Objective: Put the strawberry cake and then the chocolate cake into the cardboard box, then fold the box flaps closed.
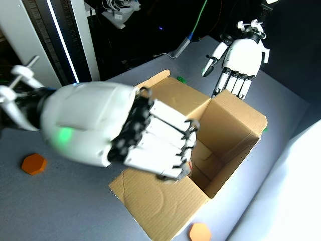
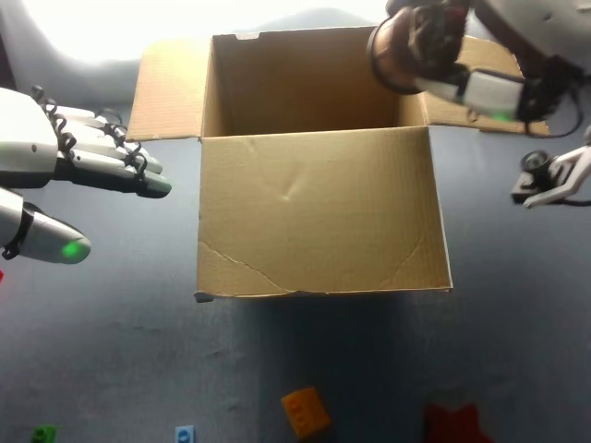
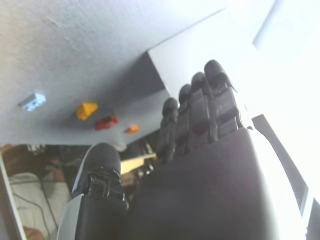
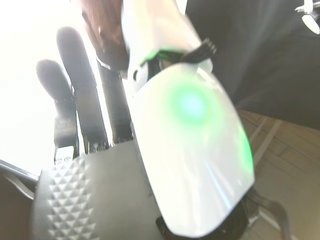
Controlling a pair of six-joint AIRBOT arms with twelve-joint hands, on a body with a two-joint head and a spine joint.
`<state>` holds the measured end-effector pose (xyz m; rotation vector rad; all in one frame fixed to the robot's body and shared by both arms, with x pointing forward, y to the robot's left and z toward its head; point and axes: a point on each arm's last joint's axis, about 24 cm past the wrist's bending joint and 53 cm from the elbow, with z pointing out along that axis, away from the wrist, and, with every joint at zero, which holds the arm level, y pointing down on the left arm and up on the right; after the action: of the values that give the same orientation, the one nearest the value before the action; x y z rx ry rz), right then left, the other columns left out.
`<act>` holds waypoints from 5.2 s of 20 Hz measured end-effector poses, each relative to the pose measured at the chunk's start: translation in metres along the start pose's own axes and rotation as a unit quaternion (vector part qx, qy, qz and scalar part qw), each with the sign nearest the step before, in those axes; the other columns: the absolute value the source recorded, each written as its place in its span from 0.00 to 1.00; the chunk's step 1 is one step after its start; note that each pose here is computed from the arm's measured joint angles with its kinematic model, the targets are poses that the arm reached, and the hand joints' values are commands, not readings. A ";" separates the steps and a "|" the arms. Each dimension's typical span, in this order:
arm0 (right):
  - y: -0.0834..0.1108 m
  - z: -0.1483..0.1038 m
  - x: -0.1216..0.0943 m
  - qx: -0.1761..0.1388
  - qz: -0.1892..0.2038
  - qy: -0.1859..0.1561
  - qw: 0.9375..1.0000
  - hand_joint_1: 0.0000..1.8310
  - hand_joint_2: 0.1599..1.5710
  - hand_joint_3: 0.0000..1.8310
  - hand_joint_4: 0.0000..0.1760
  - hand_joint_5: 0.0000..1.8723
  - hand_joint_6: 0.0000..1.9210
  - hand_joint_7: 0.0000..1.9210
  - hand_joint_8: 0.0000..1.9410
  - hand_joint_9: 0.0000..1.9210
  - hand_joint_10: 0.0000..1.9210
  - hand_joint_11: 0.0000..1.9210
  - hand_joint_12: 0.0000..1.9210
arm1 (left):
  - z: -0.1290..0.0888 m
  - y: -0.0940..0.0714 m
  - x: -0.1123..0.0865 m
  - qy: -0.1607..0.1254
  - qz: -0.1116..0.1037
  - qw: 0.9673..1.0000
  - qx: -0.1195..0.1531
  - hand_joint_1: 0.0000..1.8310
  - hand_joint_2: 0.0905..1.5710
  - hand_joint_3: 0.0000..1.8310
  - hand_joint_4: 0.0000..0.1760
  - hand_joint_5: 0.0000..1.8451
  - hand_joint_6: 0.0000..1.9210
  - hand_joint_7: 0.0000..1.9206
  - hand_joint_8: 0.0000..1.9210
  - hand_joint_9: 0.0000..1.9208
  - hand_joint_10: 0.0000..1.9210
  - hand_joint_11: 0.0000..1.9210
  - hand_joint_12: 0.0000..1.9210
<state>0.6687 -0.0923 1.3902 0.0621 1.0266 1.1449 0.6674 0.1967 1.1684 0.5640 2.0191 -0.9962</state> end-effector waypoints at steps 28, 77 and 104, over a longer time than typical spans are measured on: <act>-0.055 -0.018 -0.056 0.085 -0.042 -0.034 0.995 0.30 0.57 0.00 0.10 0.00 0.00 0.03 0.00 0.03 0.00 0.00 0.05 | -0.006 0.001 -0.052 -0.078 0.011 0.997 -0.005 0.00 0.87 0.00 0.11 0.07 0.00 0.06 0.00 0.07 0.00 0.00 0.27; -0.044 -0.067 0.037 0.099 -0.073 0.147 0.981 0.00 0.79 0.00 0.00 0.02 0.00 0.06 0.00 0.04 0.00 0.00 0.11 | 0.056 -0.069 -0.089 -0.037 0.155 0.986 0.056 0.00 0.86 0.00 0.04 0.05 0.00 0.06 0.00 0.06 0.00 0.00 0.26; -0.056 -0.070 -0.023 0.151 -0.068 0.107 0.980 0.00 0.81 0.00 0.00 0.05 0.00 0.06 0.00 0.05 0.00 0.00 0.05 | -0.017 -0.027 -0.011 0.016 0.099 0.995 0.011 0.00 0.86 0.00 0.26 0.10 0.00 0.08 0.00 0.07 0.00 0.00 0.21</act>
<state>0.6596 -0.1666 1.3357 0.1086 1.3709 0.8775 0.6481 0.1936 1.1957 0.7791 1.9387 -0.8949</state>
